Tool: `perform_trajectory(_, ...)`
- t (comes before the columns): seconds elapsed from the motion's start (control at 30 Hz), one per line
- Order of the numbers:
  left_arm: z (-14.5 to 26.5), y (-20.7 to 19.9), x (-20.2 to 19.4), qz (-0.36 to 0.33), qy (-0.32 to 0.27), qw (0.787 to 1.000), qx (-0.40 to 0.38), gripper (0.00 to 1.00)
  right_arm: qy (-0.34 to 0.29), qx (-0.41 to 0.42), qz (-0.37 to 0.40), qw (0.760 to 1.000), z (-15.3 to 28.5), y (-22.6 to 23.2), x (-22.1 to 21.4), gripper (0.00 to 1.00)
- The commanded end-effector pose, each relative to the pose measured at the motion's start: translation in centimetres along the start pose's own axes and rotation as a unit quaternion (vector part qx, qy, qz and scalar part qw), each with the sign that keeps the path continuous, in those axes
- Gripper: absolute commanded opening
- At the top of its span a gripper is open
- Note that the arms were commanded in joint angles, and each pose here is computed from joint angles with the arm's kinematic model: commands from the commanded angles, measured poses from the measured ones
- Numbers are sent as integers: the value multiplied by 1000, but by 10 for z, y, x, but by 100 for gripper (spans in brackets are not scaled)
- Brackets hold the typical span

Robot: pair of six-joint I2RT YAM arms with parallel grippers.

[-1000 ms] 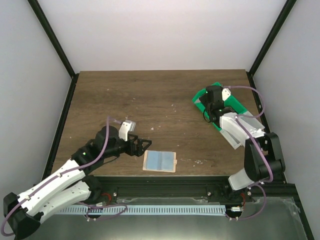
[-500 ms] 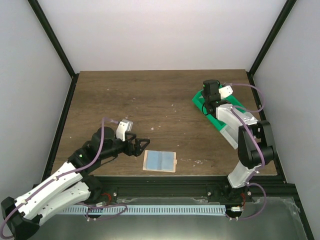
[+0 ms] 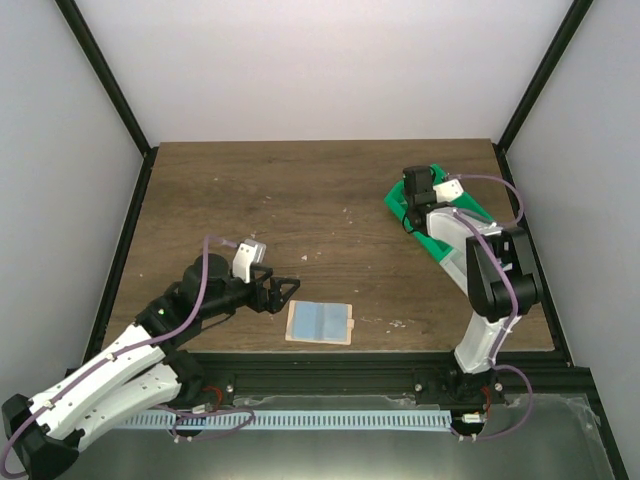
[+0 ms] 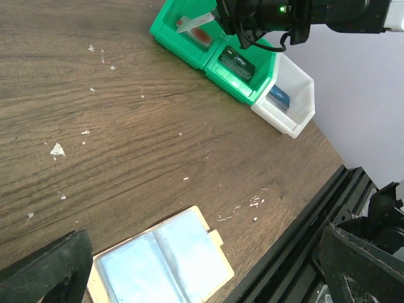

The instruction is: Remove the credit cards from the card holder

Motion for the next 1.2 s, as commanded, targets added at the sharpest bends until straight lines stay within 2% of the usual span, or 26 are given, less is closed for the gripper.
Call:
perform_trajectory(0.0, 4, -5, 6, -12, -11, 1000, -12, 100, -33, 4, -15, 999, -7, 14, 15, 1)
perform_trajectory(0.13, 3, -5, 6, -13, -12, 1000, -10, 100, -19, 2, -5, 1000, -13, 16, 10, 8)
perform_trajectory(0.37, 5, -4, 7, -11, -17, 1000, -5, 100, 2, -7, 3, 1000, -19, 12, 3, 12)
perform_trajectory(0.6, 4, -3, 7, -11, -16, 1000, -2, 100, 15, -7, 24, 1000, -13, 15, 5, 12)
perform_trajectory(0.8, 2, -3, 6, -11, -10, 1000, -2, 100, 16, -23, 39, 999, -9, 5, 6, 6)
perform_trajectory(1.17, -7, 5, 3, 4, 12, 999, 35, 100, 64, 78, 132, 986, 15, 34, 25, 11)
Point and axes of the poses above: each gripper's point midway between its finger pads, its own z axis back along the fingers, its own y axis along the line the jaws close on, x = y × z, the point moved 8 cm from there along z, back along the fingers, and after that the axes turned 2 degrees about z, right-handed, at the moved point
